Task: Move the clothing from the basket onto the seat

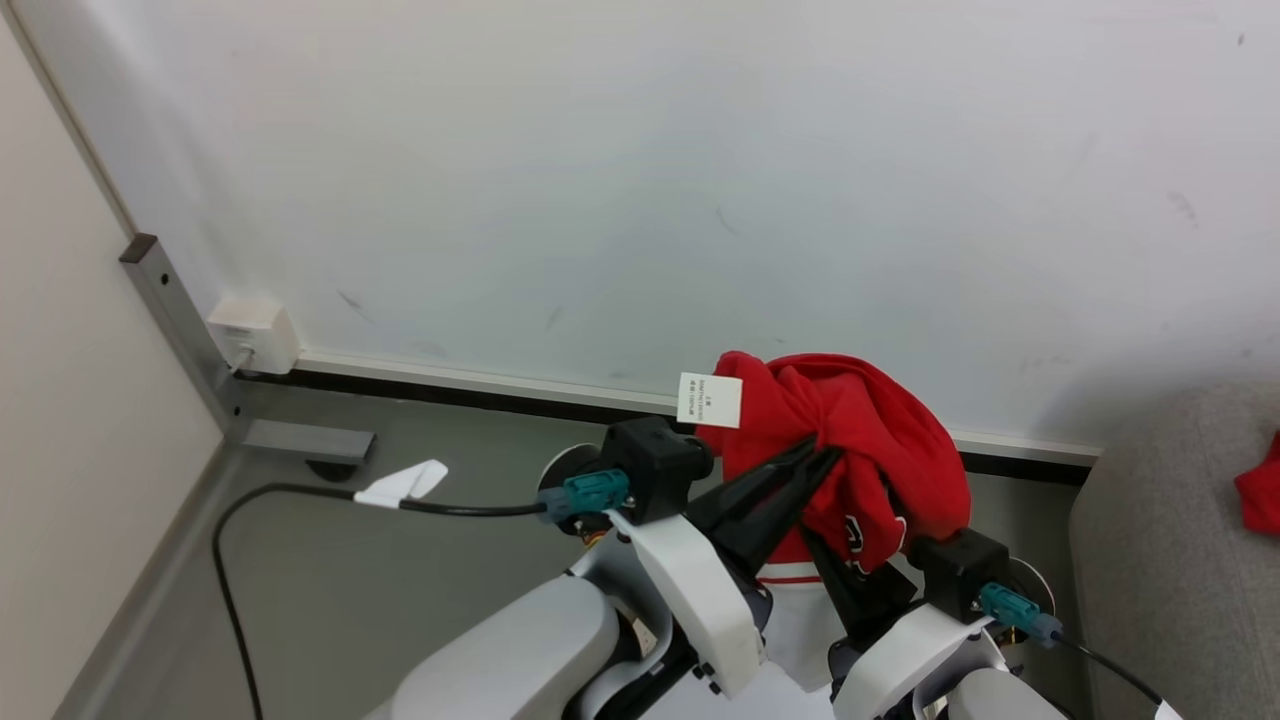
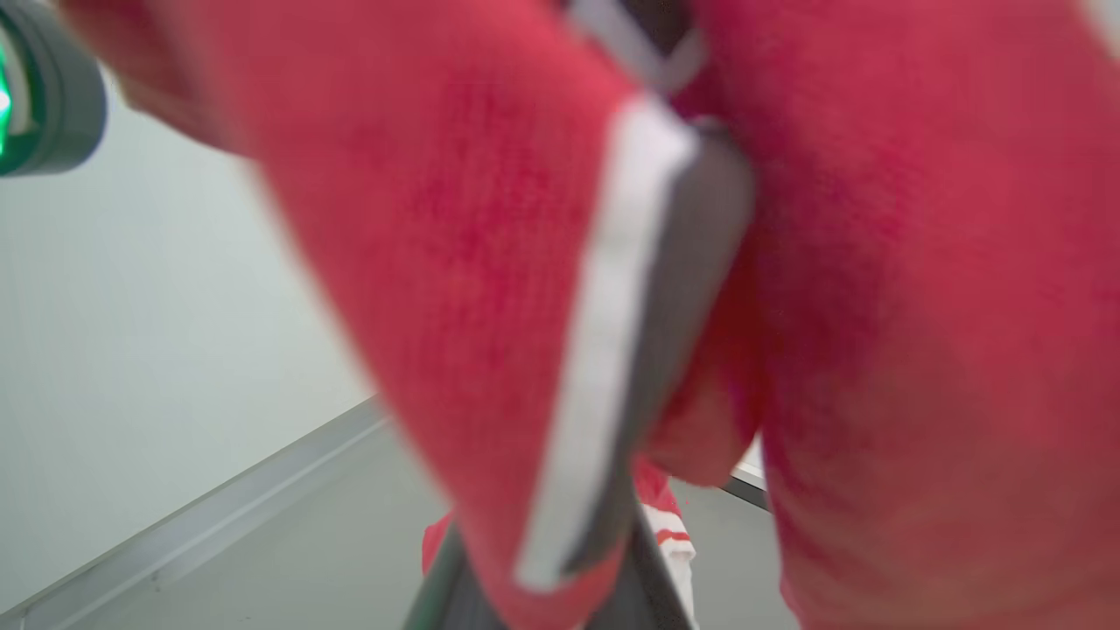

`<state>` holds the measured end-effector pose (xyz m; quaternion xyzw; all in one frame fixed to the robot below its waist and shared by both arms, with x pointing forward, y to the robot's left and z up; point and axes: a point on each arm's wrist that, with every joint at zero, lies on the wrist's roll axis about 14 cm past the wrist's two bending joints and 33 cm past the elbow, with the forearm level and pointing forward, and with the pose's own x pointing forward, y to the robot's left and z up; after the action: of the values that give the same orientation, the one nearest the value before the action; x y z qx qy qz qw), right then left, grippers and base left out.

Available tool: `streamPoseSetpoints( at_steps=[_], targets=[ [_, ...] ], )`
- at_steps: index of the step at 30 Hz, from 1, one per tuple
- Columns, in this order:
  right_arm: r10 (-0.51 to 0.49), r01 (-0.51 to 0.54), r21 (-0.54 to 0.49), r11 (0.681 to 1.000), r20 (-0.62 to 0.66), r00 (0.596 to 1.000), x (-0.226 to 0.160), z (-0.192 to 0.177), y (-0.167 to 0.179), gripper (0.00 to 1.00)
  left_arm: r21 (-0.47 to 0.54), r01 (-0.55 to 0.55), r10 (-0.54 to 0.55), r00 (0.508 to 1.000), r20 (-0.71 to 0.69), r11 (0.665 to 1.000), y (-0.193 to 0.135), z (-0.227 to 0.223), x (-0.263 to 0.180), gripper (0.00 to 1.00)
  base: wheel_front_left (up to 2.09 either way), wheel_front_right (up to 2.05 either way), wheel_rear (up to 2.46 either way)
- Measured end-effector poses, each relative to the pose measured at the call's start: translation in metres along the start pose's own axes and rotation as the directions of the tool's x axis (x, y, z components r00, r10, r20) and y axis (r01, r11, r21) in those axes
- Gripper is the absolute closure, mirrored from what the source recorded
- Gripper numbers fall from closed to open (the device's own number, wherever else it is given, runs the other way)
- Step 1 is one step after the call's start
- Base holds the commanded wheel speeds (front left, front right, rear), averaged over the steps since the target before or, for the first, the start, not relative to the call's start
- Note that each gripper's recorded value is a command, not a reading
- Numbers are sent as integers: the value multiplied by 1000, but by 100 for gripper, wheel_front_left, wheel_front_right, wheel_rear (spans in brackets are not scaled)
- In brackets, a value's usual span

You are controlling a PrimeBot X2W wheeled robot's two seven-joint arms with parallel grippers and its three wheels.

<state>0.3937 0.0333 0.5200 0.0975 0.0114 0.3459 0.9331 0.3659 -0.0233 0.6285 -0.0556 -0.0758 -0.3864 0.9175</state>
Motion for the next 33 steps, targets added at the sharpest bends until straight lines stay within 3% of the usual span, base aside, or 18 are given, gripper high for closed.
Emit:
streamPoseSetpoints(
  at_steps=[9,18,19,21,26,33],
  targets=[
    [-67,66,14,998,33,997,-11,8,-21,100,-8,-18,18,1000,-7,1000,8,-7,3,100,0,0,0],
    [-212,206,55,977,144,966,-38,37,-63,100,-30,-16,15,999,-42,999,9,-28,6,100,0,0,0],
    [-224,219,52,974,152,963,-41,39,-67,100,-34,-4,2,999,-46,999,5,-30,8,89,0,0,0],
    [-246,242,42,969,175,953,-48,47,-75,100,-32,27,-29,998,-58,999,-2,-36,11,1,0,0,0],
    [-314,319,12,948,224,923,-70,64,-99,100,-43,93,-96,993,-75,995,-21,-45,20,0,0,0,0],
    [-426,449,-17,893,284,859,-112,86,-137,100,-71,199,-205,976,-76,977,-52,-54,35,0,0,0,0]
  ],
)
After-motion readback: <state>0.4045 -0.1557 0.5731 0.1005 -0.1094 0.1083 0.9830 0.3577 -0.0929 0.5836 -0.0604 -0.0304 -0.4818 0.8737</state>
